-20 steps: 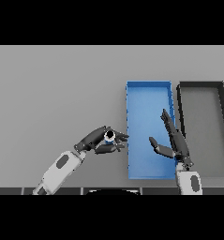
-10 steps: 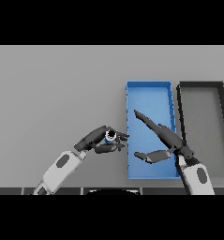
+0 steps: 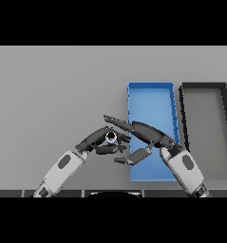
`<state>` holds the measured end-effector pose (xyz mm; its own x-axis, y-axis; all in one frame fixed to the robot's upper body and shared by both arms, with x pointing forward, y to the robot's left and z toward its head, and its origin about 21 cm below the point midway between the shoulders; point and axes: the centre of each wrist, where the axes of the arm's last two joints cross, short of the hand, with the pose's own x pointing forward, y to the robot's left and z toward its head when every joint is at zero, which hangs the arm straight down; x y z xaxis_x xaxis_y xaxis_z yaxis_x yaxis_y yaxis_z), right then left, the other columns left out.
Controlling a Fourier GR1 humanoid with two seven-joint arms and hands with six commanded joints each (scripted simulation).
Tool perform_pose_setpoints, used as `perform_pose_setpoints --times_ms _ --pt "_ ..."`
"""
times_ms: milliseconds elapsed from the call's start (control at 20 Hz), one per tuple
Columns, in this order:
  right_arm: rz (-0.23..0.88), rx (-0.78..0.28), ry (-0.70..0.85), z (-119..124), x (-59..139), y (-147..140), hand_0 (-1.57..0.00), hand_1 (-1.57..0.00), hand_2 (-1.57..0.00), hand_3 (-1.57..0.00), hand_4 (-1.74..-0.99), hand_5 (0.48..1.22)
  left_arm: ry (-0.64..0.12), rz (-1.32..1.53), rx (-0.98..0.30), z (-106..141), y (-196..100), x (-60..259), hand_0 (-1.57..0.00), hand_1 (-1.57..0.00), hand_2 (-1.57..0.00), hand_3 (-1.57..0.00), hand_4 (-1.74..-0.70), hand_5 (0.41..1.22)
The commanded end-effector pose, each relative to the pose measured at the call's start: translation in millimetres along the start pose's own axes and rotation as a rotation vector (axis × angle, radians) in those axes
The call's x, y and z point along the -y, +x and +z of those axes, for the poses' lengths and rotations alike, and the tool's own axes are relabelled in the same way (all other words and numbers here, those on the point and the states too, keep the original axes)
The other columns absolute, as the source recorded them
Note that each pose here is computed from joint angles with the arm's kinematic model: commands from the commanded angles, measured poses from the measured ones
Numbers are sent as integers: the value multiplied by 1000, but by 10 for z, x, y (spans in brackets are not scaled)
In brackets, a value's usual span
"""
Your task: Pick up the blue pipe and place it into the blue bin.
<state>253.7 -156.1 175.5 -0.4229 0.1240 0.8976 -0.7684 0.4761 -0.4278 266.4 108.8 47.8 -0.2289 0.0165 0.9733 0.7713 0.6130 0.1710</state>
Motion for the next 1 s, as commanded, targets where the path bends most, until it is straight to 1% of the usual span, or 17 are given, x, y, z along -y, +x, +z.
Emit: perform_pose_setpoints --times_ms 0,100,150,250,350,400,450,500,550,600,650,700,750,800,900,950 --pt "-8 1 21 -59 -31 -17 1 1 1 1 -1251 535 3 3 2 -6 2 -37 -1571 -1571 -1571 -1484 -1731 1221" --pt "-7 -5 37 -209 -56 1 1 1 1 1 -1233 528 -11 18 -18 0 -14 -6 -1571 -1571 -1571 -1504 -1730 1221" --pt "-9 -10 45 -234 -49 -13 1 1 1 1 -1226 520 -17 21 -14 19 -25 -5 -1571 -1571 -1571 -1511 -1730 1221" --pt "-16 -22 51 -339 -43 -13 1 1 1 1 -1222 512 -9 19 -5 5 22 -56 -1571 -1571 -1571 -1515 -1733 1221" --pt "-19 -32 70 -440 -17 -48 1 -1 -23 1 -1225 511 -22 18 -17 2 -2 -22 -1571 -1571 -1571 -1501 -1727 1221" --pt "-18 -36 79 -494 21 -50 1 -13 -42 1 -1231 512 -26 15 -17 -3 18 -35 -1571 -1571 -1571 -1450 -1723 1221" --pt "-19 -42 102 -561 -12 -62 -14 -36 -68 -11 -1241 516 -32 33 -17 34 32 -73 -1571 -1571 -1571 -1474 -1720 1221" --pt "-26 -29 124 -579 -42 -86 -54 -83 -115 -43 -1268 519 -37 38 -13 36 30 -75 -1571 -1567 -1571 -1395 -1717 1221" --pt "-20 -28 136 -622 -30 -66 -138 -166 -193 -106 -1308 523 -35 0 8 -3 18 -60 -1496 -1393 -1367 -1150 -1630 1221" --pt "-11 -41 148 -668 -46 -64 -278 -313 -329 -228 -1352 528 -34 -67 -39 5 42 -96 -1236 -1120 -1093 -920 -1613 1221" --pt "-9 -25 167 -673 -46 -47 -478 -500 -500 -375 -1390 538 -42 -129 -76 1 57 -77 -993 -895 -875 -736 -1587 1221" --pt "-12 -25 183 -683 -47 -49 -697 -714 -714 -562 -1453 551 -33 -138 -51 4 75 -73 -879 -828 -796 -667 -1611 1221" --pt "-33 -27 195 -720 -72 -54 -872 -886 -886 -701 -1503 573 -33 -135 -43 0 65 -57 -895 -867 -845 -656 -1637 1221" --pt "-61 -23 206 -726 -84 -65 -1012 -1023 -1023 -828 -1541 604 -25 -97 -9 3 77 -30 -1030 -1008 -990 -623 -1658 1192" --pt "-98 -26 195 -751 -107 -53 -1213 -1220 -1220 -1096 -1492 706 -3 -19 24 11 50 -12 -1225 -1211 -1199 -525 -1688 1203" --pt "-100 -10 178 -762 -123 -63 -1285 -1290 -1290 -1191 -1475 809 -7 14 35 19 35 15 -1294 -1283 -1274 -533 -1698 1206"
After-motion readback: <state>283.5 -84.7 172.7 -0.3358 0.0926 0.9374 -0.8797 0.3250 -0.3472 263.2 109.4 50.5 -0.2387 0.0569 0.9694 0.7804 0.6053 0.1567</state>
